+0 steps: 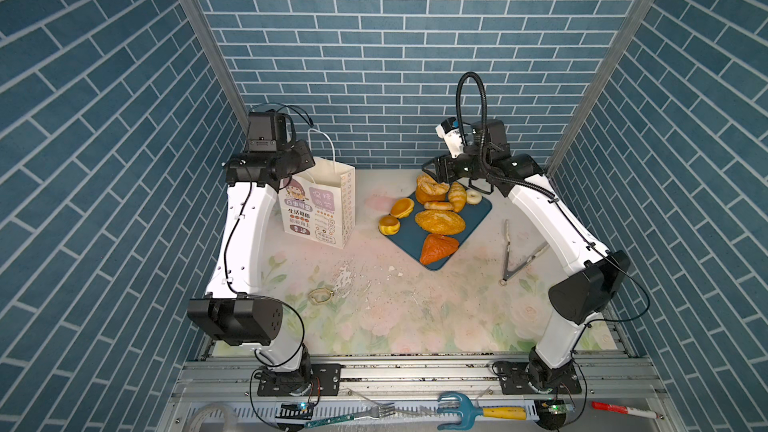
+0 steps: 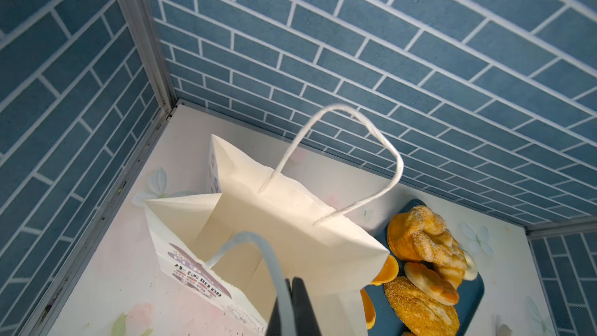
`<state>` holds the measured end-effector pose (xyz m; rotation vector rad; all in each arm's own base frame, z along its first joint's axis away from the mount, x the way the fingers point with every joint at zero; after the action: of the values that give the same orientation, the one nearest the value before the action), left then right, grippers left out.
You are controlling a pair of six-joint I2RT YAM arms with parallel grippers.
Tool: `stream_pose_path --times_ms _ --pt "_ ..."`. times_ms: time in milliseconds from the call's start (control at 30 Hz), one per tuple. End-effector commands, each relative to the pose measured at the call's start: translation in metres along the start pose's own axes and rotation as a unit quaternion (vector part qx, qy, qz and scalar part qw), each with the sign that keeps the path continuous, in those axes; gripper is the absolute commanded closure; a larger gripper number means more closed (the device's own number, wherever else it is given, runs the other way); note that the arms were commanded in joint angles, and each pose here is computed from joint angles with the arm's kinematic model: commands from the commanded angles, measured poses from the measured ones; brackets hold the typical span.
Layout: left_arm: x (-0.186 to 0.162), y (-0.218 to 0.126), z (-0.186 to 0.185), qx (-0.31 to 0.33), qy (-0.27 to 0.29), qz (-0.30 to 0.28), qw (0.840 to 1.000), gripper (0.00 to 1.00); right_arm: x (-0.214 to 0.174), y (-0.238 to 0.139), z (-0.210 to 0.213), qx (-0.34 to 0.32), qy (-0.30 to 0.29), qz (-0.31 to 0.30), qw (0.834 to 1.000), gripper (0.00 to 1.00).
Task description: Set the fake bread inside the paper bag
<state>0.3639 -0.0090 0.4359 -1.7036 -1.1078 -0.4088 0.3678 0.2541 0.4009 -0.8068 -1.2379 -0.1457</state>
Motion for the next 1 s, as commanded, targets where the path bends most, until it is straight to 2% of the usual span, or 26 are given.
stream_pose_path --times_ms 0,167,500,700,867,967 --pt "0.002 0.000 -0.010 -0.053 0.031 0.019 0.998 1.00 0.015 0.008 0.017 0.027 0.017 0.000 0.999 0.36" --pt "0.000 -0.006 -0.023 -0.096 0.054 0.037 0.993 1.00 0.030 0.019 0.035 0.051 0.046 -0.003 0.998 0.34" --pt "-0.011 -0.028 -0.049 -0.116 0.120 0.039 0.985 1.00 0.033 0.033 0.065 0.096 0.098 0.007 0.991 0.30" --pt "-0.018 -0.031 -0.067 -0.145 0.152 0.046 0.977 1.00 0.023 0.050 0.061 0.038 0.116 0.035 0.992 0.30" --pt "-0.024 -0.032 -0.077 -0.157 0.171 0.060 0.971 1.00 0.032 0.054 0.067 0.059 0.102 0.015 0.993 0.31" --pt "-0.026 -0.034 -0.080 -0.160 0.173 0.061 0.970 1.00 0.028 0.058 0.065 0.016 0.101 0.027 0.994 0.39"
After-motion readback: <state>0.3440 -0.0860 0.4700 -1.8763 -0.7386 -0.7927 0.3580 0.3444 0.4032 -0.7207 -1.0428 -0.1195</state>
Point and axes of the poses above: each gripper's point midway between its finger pads, its own y axis out along the fingers, its own z axis along the line the jaws close on, x = y × z, the point moved 9 cm from there along -y, back along the fingers, and after that the axes turned 9 degrees about -y, right-handed, at the moved point
